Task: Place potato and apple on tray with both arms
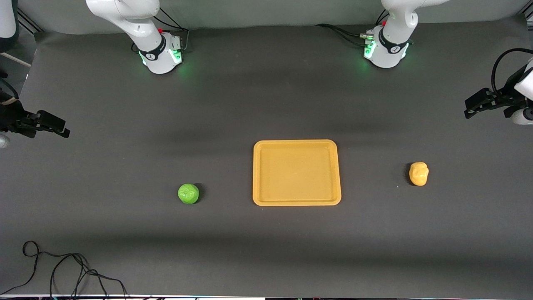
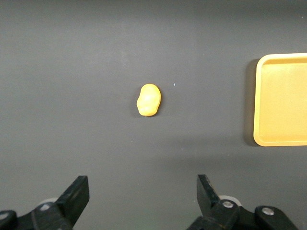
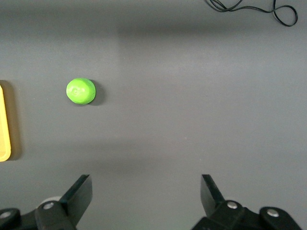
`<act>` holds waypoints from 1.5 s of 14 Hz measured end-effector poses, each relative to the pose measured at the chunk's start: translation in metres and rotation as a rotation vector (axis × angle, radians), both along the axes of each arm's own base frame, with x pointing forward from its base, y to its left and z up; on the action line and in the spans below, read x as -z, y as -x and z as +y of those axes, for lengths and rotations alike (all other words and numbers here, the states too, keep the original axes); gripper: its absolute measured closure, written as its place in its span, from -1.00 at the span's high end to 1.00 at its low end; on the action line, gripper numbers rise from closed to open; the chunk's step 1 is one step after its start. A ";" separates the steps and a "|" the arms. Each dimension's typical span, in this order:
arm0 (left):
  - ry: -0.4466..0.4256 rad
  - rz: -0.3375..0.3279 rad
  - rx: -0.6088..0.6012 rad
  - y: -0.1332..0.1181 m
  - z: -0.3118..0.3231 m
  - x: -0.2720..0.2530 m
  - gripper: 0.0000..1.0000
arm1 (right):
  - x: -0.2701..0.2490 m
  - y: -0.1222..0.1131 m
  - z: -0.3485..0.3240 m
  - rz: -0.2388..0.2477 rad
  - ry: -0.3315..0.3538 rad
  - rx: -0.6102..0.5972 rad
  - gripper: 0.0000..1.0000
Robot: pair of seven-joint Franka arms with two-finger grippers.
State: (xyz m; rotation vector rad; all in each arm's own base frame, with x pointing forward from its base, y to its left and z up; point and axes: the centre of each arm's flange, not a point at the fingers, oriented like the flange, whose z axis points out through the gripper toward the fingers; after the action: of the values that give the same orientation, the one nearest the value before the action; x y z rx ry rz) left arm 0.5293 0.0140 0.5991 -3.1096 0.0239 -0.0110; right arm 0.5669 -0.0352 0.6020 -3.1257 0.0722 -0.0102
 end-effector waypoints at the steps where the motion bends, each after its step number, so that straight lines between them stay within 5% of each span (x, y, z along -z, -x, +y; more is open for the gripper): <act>1: 0.000 0.000 -0.001 0.000 0.000 0.000 1.00 | 0.000 0.000 0.000 0.000 0.000 0.000 1.00; 21: 0.005 0.046 -0.047 -0.012 0.029 0.028 1.00 | 0.003 0.003 0.001 0.028 -0.002 -0.003 1.00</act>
State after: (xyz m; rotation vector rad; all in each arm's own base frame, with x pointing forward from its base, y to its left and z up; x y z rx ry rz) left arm 0.5416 0.0430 0.5714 -3.1138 -0.0479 0.0621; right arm 0.5643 -0.0340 0.5987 -3.1244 0.0680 0.0335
